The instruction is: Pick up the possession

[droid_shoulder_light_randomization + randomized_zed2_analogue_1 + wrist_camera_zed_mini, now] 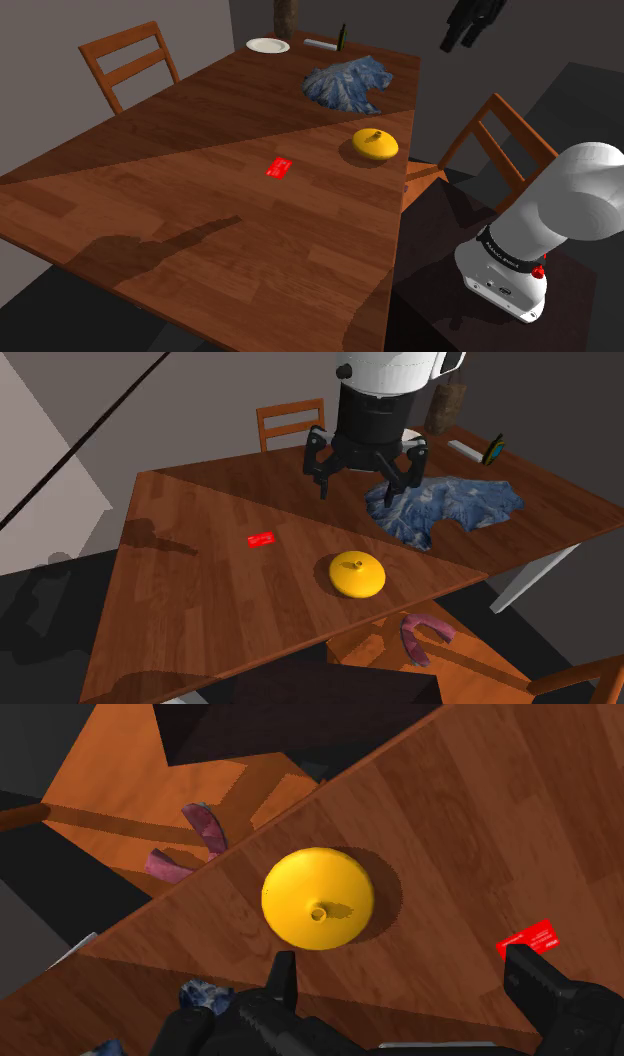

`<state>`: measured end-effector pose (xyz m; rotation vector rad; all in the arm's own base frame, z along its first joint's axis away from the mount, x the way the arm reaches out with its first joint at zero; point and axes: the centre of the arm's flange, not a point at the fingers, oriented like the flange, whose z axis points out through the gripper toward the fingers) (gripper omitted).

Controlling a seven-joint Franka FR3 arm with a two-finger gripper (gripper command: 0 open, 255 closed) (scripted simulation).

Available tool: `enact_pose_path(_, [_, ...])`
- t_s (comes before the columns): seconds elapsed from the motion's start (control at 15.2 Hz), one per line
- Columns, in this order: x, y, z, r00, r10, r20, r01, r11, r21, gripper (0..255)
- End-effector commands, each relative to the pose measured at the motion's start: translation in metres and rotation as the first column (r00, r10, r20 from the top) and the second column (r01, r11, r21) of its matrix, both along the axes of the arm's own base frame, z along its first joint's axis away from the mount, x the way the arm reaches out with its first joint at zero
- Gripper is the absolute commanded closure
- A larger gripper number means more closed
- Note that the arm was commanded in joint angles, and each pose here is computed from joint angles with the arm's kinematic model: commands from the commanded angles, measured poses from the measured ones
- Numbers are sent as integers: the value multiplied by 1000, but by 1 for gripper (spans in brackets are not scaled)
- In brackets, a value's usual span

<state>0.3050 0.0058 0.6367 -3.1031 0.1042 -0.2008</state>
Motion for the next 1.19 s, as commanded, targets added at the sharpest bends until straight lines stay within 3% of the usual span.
enact_pose_path(0.0, [0,0,0,1000,0,0,0,1000,0,0])
enact_pose_path(0.26, [30,31,-33,992,-102,-70,105,994,37,0])
enact_pose_path(0.53, [61,60,-66,969,-200,-143,211,975,67,0])
enact_pose_path(0.79, [92,87,-101,932,-291,-217,316,945,88,0])
enact_pose_path(1.12, [132,118,-146,865,-394,-311,443,891,103,0])
